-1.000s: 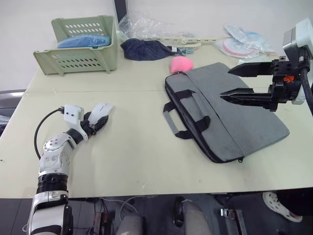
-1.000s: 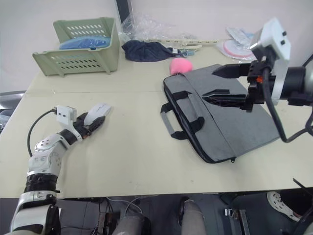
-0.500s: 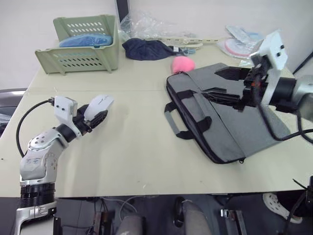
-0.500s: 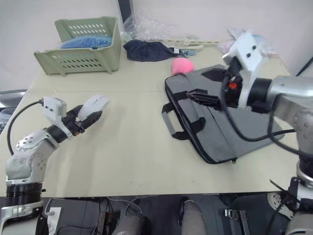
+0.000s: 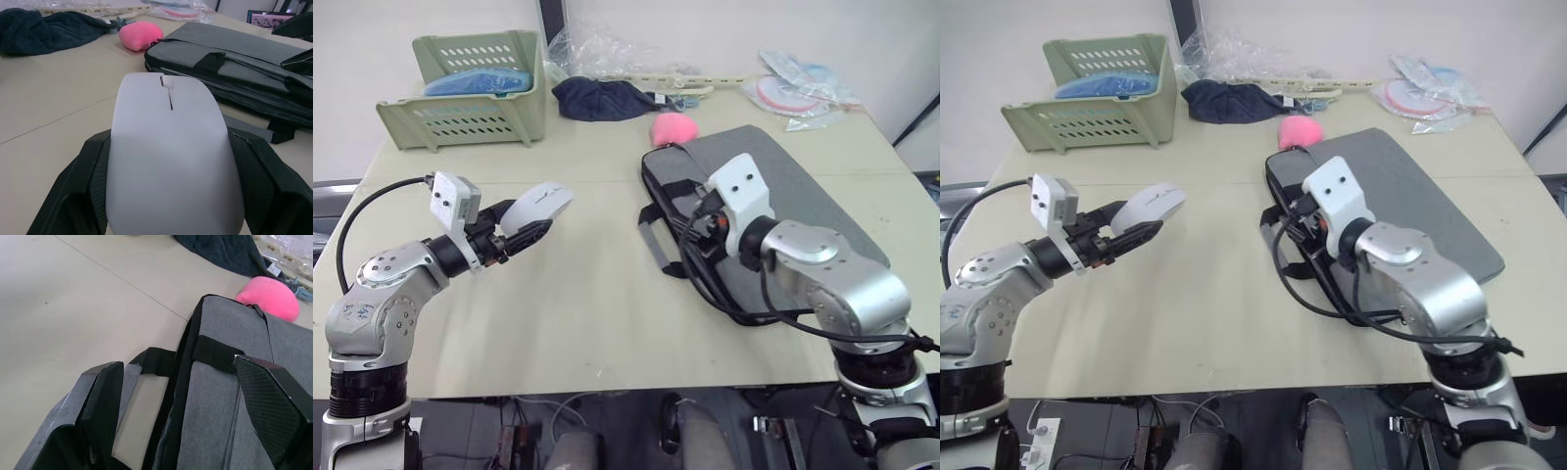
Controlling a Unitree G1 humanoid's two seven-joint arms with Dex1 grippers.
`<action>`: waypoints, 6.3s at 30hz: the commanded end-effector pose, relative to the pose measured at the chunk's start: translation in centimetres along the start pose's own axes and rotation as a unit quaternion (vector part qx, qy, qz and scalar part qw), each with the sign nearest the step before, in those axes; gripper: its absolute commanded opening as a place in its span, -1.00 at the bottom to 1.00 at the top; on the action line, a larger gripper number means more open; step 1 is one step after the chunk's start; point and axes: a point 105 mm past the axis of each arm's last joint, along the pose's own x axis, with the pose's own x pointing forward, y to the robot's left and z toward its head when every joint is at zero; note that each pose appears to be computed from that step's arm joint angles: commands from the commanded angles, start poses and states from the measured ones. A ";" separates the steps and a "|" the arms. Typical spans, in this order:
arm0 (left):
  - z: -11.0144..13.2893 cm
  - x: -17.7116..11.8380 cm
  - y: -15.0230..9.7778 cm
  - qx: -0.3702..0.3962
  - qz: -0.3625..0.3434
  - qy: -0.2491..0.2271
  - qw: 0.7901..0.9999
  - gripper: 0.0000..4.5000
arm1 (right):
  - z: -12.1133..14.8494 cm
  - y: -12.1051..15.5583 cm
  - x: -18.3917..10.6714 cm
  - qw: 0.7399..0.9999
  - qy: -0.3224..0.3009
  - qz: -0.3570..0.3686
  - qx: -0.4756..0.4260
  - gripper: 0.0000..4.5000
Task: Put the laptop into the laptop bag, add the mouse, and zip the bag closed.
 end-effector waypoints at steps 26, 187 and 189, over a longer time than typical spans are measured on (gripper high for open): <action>1.5 0.6 -1.2 0.014 -0.023 -0.022 0.999 0.24 | -5.0 -0.3 1.8 0.992 0.051 -0.119 -0.003 0.76; -2.9 16.7 -10.5 -0.005 -0.213 -0.022 0.977 0.96 | 5.8 -2.6 -0.6 0.998 -0.016 -0.013 -0.060 -1.00; -2.3 15.1 -10.4 -0.017 -0.208 -0.022 0.978 0.96 | 5.3 -2.1 -0.5 0.998 -0.014 -0.002 -0.060 -1.00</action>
